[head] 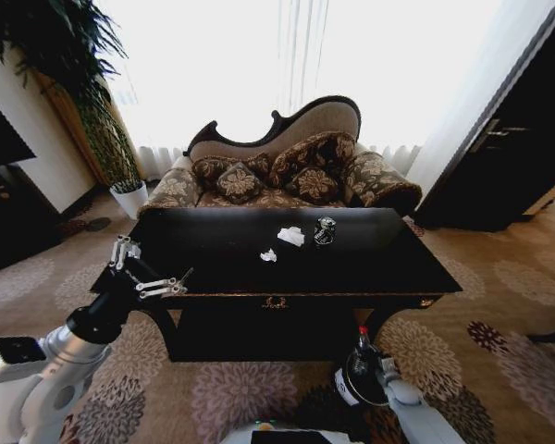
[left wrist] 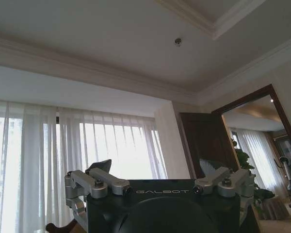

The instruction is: Move to the front of the table and place the trash on the table into the trash bin.

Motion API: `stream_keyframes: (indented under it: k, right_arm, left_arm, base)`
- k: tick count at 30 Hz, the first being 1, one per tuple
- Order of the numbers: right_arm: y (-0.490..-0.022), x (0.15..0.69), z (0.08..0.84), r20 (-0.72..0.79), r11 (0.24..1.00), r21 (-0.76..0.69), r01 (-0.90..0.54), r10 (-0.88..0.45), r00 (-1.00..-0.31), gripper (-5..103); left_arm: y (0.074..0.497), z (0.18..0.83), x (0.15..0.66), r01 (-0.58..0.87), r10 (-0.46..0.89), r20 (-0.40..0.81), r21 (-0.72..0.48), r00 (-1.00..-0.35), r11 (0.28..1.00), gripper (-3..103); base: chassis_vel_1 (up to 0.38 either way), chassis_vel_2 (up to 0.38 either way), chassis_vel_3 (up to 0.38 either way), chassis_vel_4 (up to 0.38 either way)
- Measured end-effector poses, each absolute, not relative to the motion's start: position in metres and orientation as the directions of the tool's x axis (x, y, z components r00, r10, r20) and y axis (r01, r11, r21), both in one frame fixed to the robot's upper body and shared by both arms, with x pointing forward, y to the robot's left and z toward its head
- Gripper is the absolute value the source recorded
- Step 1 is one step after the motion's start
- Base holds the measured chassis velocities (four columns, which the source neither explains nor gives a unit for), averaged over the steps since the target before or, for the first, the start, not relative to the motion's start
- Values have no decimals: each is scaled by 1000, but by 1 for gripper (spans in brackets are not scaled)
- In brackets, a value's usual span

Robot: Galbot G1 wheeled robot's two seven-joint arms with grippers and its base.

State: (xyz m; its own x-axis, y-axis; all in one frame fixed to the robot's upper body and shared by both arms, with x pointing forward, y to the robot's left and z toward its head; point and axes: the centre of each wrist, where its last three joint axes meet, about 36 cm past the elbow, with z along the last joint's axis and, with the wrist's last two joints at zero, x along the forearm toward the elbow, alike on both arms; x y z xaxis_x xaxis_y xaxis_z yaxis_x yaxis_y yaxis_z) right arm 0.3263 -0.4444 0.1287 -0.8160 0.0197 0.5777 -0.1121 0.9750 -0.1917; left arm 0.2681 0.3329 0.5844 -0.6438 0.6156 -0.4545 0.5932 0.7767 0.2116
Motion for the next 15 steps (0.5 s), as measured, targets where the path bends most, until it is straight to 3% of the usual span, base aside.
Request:
stream_keyframes:
  k: [15]
  right_arm:
    - [-452,313,114,631,988,-152,-34,71,-772,27]
  left_arm:
    - [333,585,268,593,618,-454,217,-642,776,100]
  base:
    - [0,0,0,0]
